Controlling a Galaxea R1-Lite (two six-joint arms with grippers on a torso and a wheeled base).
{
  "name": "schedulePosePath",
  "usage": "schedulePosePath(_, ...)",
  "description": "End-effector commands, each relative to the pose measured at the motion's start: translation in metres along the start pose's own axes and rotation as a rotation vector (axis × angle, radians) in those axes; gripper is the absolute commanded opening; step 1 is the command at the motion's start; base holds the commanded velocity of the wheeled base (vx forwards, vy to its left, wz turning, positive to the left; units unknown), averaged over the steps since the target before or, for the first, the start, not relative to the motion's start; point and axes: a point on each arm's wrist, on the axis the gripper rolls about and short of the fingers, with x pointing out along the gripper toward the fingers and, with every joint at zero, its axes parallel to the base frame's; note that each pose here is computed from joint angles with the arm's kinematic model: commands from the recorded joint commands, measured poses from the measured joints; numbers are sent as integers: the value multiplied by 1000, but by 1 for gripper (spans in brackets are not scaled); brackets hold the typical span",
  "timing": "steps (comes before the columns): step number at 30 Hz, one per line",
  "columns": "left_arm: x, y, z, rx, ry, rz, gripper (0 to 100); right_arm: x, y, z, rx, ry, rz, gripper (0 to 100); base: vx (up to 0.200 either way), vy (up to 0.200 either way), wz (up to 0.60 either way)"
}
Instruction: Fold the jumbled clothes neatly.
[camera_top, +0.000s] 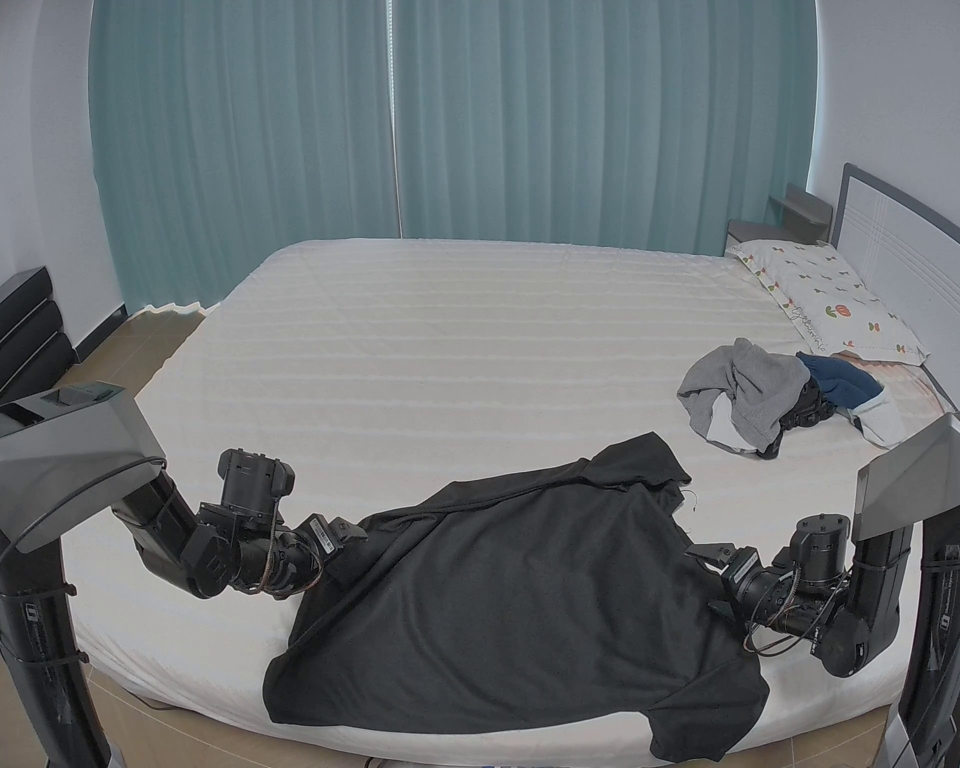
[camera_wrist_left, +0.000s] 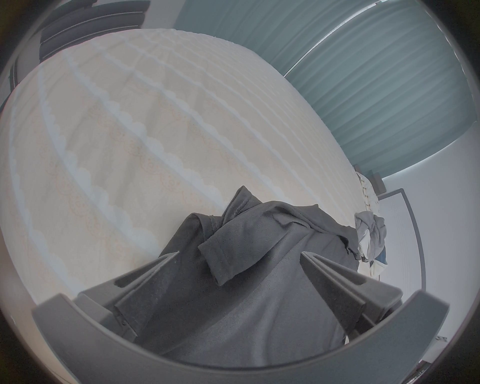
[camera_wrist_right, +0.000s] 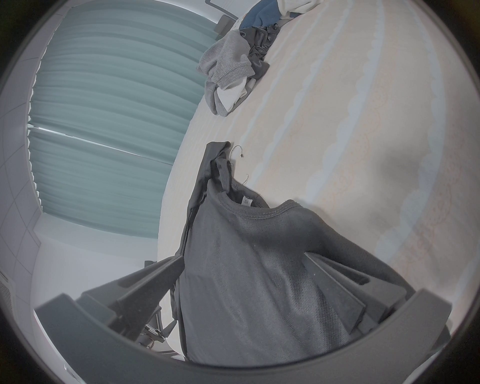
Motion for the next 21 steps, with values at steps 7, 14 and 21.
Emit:
schedulePosePath(7, 16, -7, 4, -61, -10, -13, 100, 1, 1, 0, -2, -8, 9, 100, 0, 0, 0)
schedulePosePath(14, 20, -7, 5, -62, -17, -10, 0, 2, 0, 0, -2, -10, 6, 100, 0, 0, 0)
schedulePosePath(21, 22, -4, 20, -85, -68, 1, 0, 2, 0, -1, -5, -8, 3, 100, 0, 0, 0)
